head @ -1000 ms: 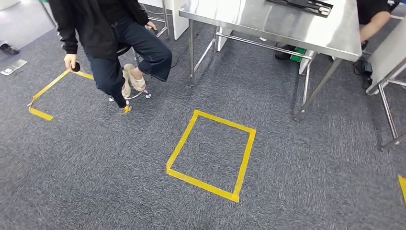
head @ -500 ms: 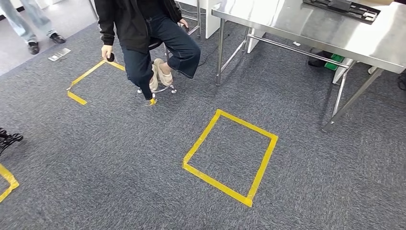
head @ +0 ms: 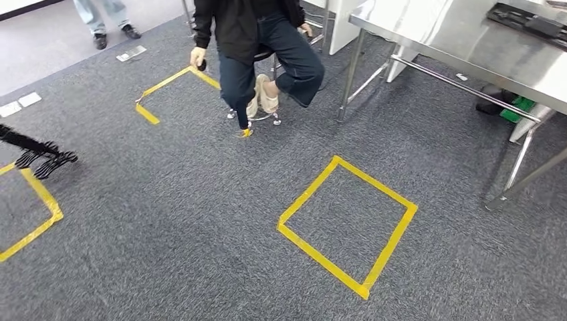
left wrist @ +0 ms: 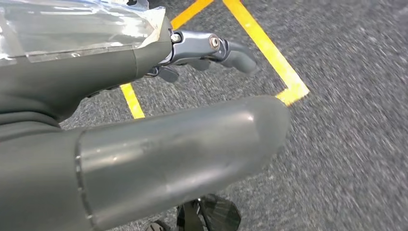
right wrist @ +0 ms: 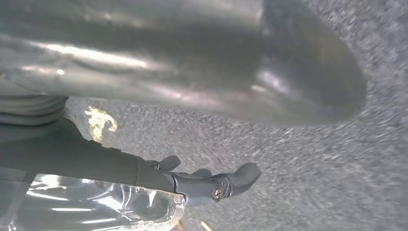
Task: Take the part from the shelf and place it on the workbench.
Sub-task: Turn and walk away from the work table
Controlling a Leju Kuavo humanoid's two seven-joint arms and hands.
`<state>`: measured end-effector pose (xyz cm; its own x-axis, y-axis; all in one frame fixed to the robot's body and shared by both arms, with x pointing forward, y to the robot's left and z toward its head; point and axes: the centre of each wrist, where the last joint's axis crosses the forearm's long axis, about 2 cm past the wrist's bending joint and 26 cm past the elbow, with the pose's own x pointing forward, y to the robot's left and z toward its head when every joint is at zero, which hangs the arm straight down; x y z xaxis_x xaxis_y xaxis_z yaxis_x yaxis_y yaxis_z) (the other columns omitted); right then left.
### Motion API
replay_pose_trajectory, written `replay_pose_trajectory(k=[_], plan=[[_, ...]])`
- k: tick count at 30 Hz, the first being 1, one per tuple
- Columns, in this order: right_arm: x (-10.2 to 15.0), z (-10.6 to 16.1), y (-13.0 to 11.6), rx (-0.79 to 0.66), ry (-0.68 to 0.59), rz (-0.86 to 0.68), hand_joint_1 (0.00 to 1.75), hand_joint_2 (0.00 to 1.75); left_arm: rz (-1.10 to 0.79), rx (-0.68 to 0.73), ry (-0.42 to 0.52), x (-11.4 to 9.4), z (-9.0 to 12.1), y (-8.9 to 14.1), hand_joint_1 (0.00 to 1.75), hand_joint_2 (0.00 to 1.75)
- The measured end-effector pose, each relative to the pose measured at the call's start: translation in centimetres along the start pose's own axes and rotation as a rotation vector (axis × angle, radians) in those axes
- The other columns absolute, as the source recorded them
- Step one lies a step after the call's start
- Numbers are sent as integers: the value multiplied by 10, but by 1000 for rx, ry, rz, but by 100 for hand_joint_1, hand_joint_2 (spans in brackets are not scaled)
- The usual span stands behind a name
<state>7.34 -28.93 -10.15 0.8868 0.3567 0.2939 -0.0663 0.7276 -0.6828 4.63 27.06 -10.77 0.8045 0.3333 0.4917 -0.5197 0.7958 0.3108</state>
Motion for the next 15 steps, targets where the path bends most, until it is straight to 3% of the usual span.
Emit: replay_pose_trajectory(k=[15], plan=[[-4, 1, 1, 2, 1, 11, 0, 0, -3, 9, 3, -1, 0, 2, 0, 0]])
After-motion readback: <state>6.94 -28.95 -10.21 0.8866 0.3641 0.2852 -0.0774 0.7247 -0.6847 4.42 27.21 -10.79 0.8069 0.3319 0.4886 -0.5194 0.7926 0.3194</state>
